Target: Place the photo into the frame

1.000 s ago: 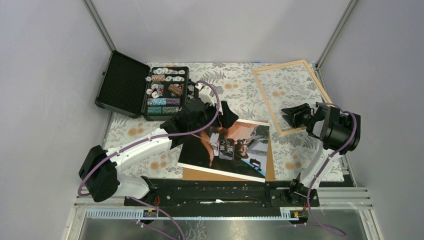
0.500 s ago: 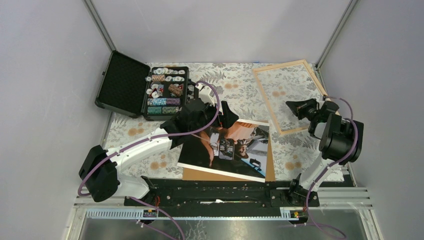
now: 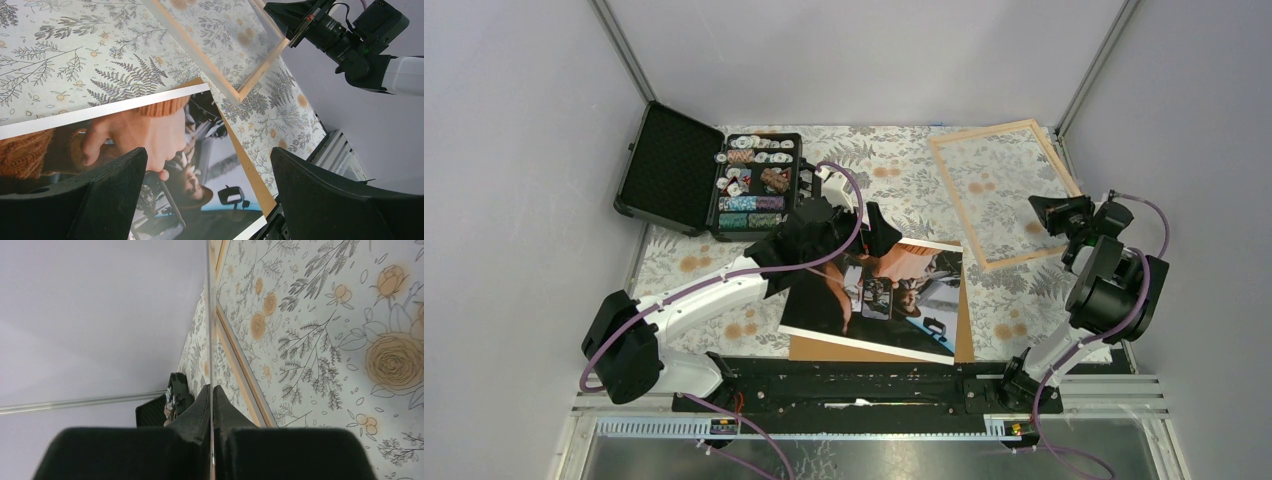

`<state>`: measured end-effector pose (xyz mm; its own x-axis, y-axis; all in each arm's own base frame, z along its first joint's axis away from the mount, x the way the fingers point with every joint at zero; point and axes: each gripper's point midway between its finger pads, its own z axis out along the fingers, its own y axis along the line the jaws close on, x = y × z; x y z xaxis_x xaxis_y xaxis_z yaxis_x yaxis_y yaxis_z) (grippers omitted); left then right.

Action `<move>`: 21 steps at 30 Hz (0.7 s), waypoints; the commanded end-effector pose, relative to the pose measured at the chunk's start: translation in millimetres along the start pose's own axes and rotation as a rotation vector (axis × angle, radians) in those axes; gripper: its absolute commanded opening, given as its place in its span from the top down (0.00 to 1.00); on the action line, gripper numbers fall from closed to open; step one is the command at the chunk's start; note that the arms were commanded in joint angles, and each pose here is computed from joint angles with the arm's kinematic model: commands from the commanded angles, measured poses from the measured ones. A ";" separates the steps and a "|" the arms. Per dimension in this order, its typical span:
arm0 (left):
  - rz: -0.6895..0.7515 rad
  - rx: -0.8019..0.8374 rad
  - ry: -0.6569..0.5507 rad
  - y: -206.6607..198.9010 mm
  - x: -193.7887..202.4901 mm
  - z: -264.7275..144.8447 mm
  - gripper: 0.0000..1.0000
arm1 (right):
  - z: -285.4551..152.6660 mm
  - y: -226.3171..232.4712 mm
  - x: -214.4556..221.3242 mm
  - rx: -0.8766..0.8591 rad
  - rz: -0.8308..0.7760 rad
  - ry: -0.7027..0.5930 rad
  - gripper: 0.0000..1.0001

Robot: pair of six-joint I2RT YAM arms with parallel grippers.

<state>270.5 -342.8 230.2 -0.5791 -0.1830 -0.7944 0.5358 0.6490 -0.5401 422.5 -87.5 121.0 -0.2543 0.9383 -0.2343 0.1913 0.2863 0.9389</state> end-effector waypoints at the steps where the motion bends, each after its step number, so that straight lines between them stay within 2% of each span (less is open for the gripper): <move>1: -0.001 0.076 -0.083 -24.6 -29.2 -4.1 0.01 | 3.0 6.3 -30.3 -0.003 -0.052 -0.093 1.00; 21: -0.004 0.075 -0.063 -23.0 -23.6 0.3 0.01 | 1.0 -31.0 -63.1 0.070 0.136 -0.228 1.00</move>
<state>269.0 -343.9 230.5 -0.5875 -0.1862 -0.7875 0.5341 0.6419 -0.5502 426.0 -120.8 91.2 -0.1366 0.9744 -0.1786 0.2935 0.2120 0.9322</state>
